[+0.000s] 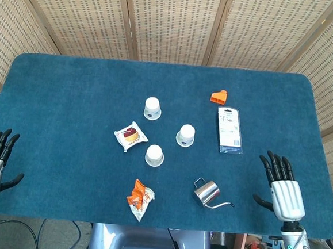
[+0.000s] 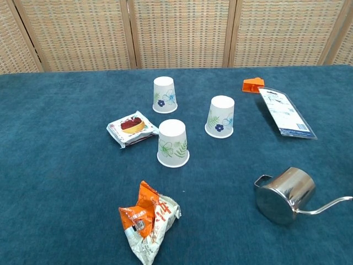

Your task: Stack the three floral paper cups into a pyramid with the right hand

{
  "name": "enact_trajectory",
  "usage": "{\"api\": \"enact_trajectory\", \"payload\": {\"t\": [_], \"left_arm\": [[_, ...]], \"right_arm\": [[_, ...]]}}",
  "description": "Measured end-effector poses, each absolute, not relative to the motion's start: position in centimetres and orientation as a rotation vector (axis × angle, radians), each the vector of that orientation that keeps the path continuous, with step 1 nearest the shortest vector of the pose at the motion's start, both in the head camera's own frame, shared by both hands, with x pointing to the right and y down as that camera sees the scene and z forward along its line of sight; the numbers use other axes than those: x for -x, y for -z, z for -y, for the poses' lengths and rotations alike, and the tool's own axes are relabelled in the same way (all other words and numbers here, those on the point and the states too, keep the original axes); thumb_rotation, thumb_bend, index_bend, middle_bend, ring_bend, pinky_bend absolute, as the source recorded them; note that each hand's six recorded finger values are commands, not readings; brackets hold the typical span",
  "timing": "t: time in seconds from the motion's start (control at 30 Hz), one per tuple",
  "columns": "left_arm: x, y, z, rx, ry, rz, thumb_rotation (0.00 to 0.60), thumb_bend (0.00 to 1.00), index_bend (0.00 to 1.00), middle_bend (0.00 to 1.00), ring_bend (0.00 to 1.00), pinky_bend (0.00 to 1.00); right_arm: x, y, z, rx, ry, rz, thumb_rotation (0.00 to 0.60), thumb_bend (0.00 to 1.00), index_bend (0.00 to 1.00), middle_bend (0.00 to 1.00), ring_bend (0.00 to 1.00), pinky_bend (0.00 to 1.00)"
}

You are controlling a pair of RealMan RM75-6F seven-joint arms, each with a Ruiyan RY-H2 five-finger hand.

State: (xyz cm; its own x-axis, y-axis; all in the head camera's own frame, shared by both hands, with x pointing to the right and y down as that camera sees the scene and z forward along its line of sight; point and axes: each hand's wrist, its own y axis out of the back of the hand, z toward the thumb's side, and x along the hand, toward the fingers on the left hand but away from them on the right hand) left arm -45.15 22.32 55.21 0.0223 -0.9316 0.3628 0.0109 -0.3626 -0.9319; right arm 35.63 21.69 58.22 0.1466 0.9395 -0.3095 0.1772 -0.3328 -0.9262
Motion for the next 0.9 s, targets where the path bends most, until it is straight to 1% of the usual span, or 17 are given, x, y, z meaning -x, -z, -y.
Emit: {"api": "enact_trajectory", "payload": {"t": [0.1,0.17,0.4,0.63,0.9], "left_arm": [[45.1,-55.2,-22.3,1.481,1.461,-0.985,0.6,0.2,0.0,0.0,0.0,0.0],[45.1,-55.2,-22.3,1.481,1.461,-0.983,0.6,0.2,0.0,0.0,0.0,0.0],[45.2,-55.1,-22.3,1.477,1.457,-0.991,0.6,0.2,0.0,0.0,0.0,0.0],[45.2,-55.0,-22.3,1.479,1.456,-0.994,0.6,0.2,0.0,0.0,0.0,0.0],[45.1,-55.2,-22.3,1.482,1.457,-0.987,0.6,0.2,0.0,0.0,0.0,0.0]], "right_arm": [[-35.0,-57.9,-21.2,1.673,-1.225,1.097,0.6,0.04,0.19,0.0,0.0,0.0],[-34.3,-57.6,-20.7,1.687,-1.202,1.098,0.6,0.04,0.19,0.0,0.0,0.0],[-31.5,-57.3,-19.2,1.736,-1.169,1.049,0.6,0.04,0.19,0.0,0.0,0.0],[-28.7,-57.8,-18.4,1.79,-1.155,0.988,0.6,0.04,0.19,0.0,0.0,0.0],[-23.3,-58.1,-16.2,1.877,-1.1,0.89,0.6,0.04,0.19,0.0,0.0,0.0]]}}
